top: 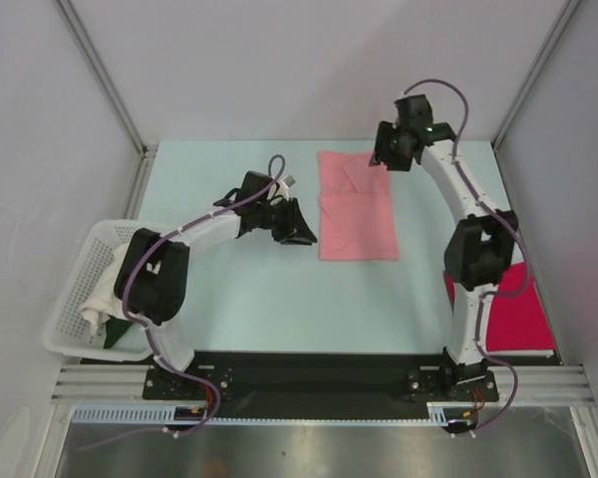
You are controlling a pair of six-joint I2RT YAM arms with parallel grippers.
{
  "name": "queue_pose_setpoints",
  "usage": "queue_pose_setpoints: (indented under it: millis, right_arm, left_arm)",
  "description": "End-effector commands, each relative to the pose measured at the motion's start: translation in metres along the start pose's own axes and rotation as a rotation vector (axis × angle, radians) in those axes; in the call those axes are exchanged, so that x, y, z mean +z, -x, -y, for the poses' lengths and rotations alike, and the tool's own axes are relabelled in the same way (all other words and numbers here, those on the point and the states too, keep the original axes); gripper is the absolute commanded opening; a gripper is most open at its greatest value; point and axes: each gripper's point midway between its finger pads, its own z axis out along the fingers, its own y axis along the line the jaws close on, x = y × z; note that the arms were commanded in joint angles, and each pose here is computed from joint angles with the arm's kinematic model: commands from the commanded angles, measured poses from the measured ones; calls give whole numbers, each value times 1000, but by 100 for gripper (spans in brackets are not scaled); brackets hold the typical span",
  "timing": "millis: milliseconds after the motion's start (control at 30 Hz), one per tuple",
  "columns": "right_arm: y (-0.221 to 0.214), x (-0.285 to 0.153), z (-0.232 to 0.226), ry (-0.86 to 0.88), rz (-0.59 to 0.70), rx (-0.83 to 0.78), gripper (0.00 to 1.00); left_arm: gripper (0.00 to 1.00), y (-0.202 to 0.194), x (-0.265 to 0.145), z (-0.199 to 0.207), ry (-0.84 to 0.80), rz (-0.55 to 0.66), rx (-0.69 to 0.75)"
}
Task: Fold and stack the t-shirts
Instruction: Fold the tshirt
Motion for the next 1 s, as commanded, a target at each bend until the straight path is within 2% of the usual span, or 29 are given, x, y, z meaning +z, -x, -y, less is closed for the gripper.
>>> queue_pose_setpoints:
  millis: [0,67,100,133,200,267,300,467,633,733,867,967]
  right_arm:
    - [-28,-37,3,161,-70,90,56]
    - [-32,-45,14,242,-70,187,51]
    - [-62,-40,18,289,-159,231,46]
    - [-71,-38,23,308,-173,252,39]
    - [-103,-37,34,348,-243,308,34]
    - [-112,-35,39,379,-251,345,26]
    - [-127,-31,44,389,-276,372,19]
    - [-164,-15,51,416,-373,419,4]
    - [-193,-2,90,296,-413,469,2]
    - [-215,-2,105,234,-448,469,3]
    - [-224,-9,112,192,-459,448,2]
    - [-203,-19,113,168,-402,416,3]
  left_arm:
    - [31,13,18,34,-115,14,77]
    - [31,22,31,38,-161,17,60]
    - [31,24,36,39,-171,14,24]
    - [31,29,39,43,-187,17,23]
    - [31,31,53,40,-190,1,4]
    - [32,38,60,44,-208,11,19]
    - [32,38,69,39,-203,0,9]
    - [28,35,95,11,-168,-27,-53]
    - [24,12,100,-41,11,-61,-141]
    - [24,-2,96,-61,68,-83,-144]
    - [25,-4,77,-58,87,-85,-58]
    - [35,8,58,-39,52,-52,17]
